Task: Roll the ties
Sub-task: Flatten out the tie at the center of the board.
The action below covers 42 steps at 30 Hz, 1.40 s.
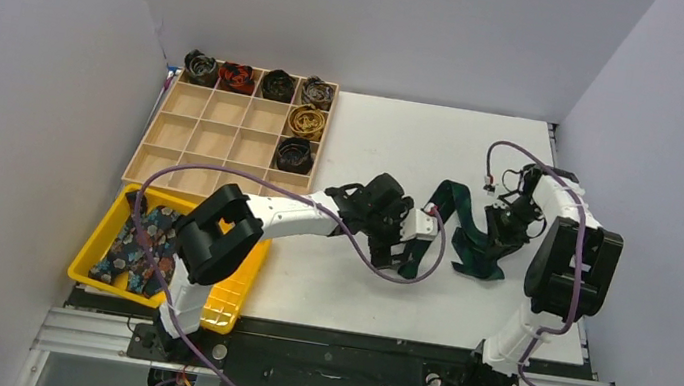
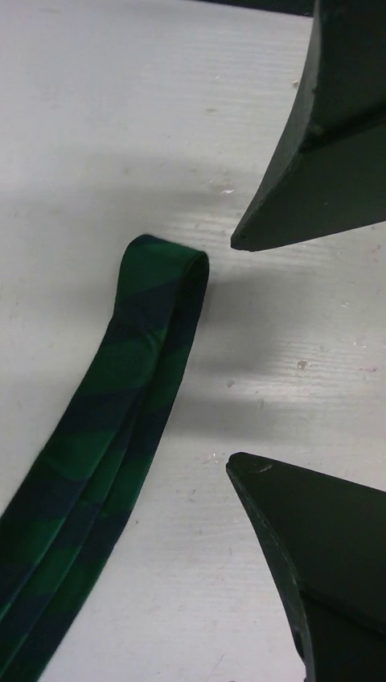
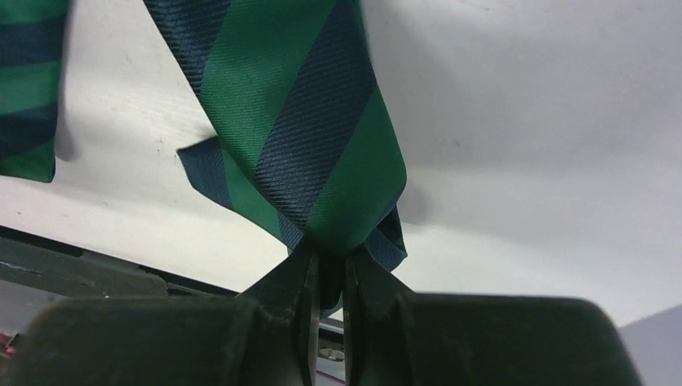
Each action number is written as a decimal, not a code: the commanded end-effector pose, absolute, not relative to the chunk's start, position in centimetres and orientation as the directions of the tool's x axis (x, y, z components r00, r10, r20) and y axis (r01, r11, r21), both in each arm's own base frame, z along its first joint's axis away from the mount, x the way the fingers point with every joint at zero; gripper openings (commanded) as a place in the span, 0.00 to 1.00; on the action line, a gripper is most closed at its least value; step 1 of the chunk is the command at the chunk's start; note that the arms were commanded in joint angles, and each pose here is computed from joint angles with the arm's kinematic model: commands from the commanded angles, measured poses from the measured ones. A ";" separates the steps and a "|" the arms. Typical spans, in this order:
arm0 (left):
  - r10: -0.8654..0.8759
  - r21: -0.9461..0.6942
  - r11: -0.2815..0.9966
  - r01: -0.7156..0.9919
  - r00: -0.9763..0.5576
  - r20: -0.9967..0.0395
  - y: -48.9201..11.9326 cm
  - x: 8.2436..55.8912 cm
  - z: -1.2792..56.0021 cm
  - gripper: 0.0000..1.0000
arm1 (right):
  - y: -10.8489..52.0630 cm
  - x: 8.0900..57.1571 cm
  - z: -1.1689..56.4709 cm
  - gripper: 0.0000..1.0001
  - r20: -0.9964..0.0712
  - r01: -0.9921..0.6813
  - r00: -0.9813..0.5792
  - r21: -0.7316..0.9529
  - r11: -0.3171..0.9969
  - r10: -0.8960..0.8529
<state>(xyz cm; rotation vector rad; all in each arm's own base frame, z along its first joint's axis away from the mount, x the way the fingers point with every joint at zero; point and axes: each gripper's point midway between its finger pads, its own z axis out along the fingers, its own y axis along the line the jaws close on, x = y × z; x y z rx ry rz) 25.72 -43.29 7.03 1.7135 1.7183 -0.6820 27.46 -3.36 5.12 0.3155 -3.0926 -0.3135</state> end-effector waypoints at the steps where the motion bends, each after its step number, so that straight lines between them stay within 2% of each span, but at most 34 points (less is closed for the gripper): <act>1: 0.564 -0.002 0.237 0.971 -0.139 -0.814 -45.6 28.2 9.2 0.98 | -4.3 27.0 7.6 0.00 -0.054 -0.241 -0.970 0.140 0.960 -0.236; 5: 0.552 -0.024 0.271 0.962 -0.176 -0.815 -46.8 25.9 8.2 0.98 | -4.0 27.3 8.6 0.00 -0.079 -0.229 -0.972 0.150 0.962 -0.219; 9: 0.521 -0.054 0.357 0.933 -0.247 -0.817 -47.8 25.5 6.6 0.98 | -3.2 27.2 9.6 0.00 -0.095 -0.234 -0.971 0.187 0.954 -0.219; 14: 0.525 0.023 0.530 0.848 -0.306 -0.794 -46.9 28.7 4.2 0.99 | -2.9 25.8 10.8 0.00 -0.093 -0.283 -0.959 0.203 0.937 -0.269; 15: 0.544 0.037 0.543 0.839 -0.318 -0.777 -46.5 28.9 3.2 0.96 | -3.0 25.6 11.0 0.00 -0.092 -0.292 -0.956 0.201 0.935 -0.278; 16: 0.548 0.061 0.563 0.825 -0.317 -0.774 -46.3 29.5 3.3 0.93 | -3.0 25.3 11.4 0.00 -0.093 -0.310 -0.950 0.198 0.930 -0.297; 17: 0.586 0.081 0.563 0.823 -0.327 -0.742 -45.6 29.4 2.2 0.84 | -3.1 25.0 11.6 0.00 -0.092 -0.321 -0.947 0.194 0.927 -0.309; 18: 0.610 0.101 0.570 0.816 -0.337 -0.717 -44.9 29.6 1.9 0.79 | -3.1 24.5 12.0 0.00 -0.090 -0.346 -0.938 0.193 0.918 -0.335; 19: 0.626 0.112 0.565 0.817 -0.336 -0.704 -44.4 29.6 1.9 0.65 | -3.1 24.3 12.2 0.00 -0.089 -0.360 -0.933 0.194 0.912 -0.350; 20: 0.635 0.108 0.562 0.820 -0.344 -0.691 -43.8 29.7 1.8 0.58 | -3.2 23.7 12.6 0.00 -0.085 -0.386 -0.923 0.196 0.902 -0.376; 21: 0.658 0.110 0.549 0.829 -0.347 -0.668 -42.7 29.2 1.9 0.43 | -3.2 23.4 12.9 0.00 -0.083 -0.401 -0.916 0.197 0.895 -0.392; 23: 0.687 0.056 0.488 0.871 -0.344 -0.640 -41.3 27.8 2.8 0.26 | -3.1 21.7 13.7 0.00 -0.051 -0.446 -0.894 0.221 0.868 -0.446; 24: 0.706 0.027 0.474 0.880 -0.361 -0.609 -39.8 27.4 2.9 0.22 | -3.5 21.2 14.1 0.00 -0.050 -0.490 -0.870 0.210 0.846 -0.491; 25: 0.710 -0.031 0.398 0.917 -0.330 -0.622 -39.4 25.9 4.5 0.17 | -3.6 20.1 14.5 0.00 -0.024 -0.505 -0.858 0.222 0.834 -0.513; 28: 0.698 -0.115 0.306 0.945 -0.305 -0.648 -35.1 24.4 9.7 0.12 | -5.2 18.3 15.8 0.00 -0.007 -0.595 -0.798 0.170 0.786 -0.603; 29: 0.708 -0.128 0.241 0.962 -0.264 -0.656 -34.1 23.6 10.3 0.11 | -5.5 18.1 16.0 0.00 -0.003 -0.614 -0.784 0.153 0.775 -0.621; 33: 0.706 -0.089 0.260 0.961 -0.252 -0.662 -28.2 25.9 13.3 0.03 | -5.7 18.2 16.0 0.00 0.026 -0.715 -0.691 0.127 0.688 -0.722; 34: 0.728 -0.103 0.255 0.962 -0.260 -0.634 -27.1 25.8 12.9 0.02 | -5.5 18.6 15.2 0.00 0.054 -0.718 -0.678 0.164 0.676 -0.733; 35: 0.725 -0.105 0.271 0.957 -0.275 -0.632 -26.4 26.8 13.1 0.01 | -5.1 19.9 15.1 0.02 0.058 -0.723 -0.673 0.157 0.672 -0.738; 36: 0.755 -0.132 0.270 0.954 -0.295 -0.586 -25.6 26.7 11.9 0.01 | -5.3 21.1 13.8 0.08 0.110 -0.703 -0.680 0.184 0.687 -0.725; 37: 0.761 -0.122 0.289 0.950 -0.305 -0.572 -25.0 27.7 11.9 0.02 | -5.8 23.5 14.1 0.20 0.098 -0.668 -0.727 0.126 0.734 -0.679; 38: 0.785 -0.142 0.285 0.948 -0.316 -0.532 -24.4 27.5 10.9 0.04 | -6.4 24.9 12.9 0.26 0.141 -0.639 -0.741 0.154 0.754 -0.657; 39: 0.791 -0.140 0.296 0.945 -0.324 -0.519 -23.9 28.0 10.7 0.05 | -7.4 27.0 13.2 0.40 0.127 -0.586 -0.789 0.142 0.798 -0.602; 40: 0.802 -0.153 0.299 0.942 -0.335 -0.494 -23.5 27.9 10.0 0.08 | -8.1 27.9 13.6 0.48 0.115 -0.561 -0.811 0.127 0.818 -0.574; 42: 0.808 -0.151 0.319 0.936 -0.351 -0.473 -22.6 28.0 9.2 0.09 | -10.5 29.5 14.9 0.55 0.084 -0.518 -0.849 0.055 0.854 -0.521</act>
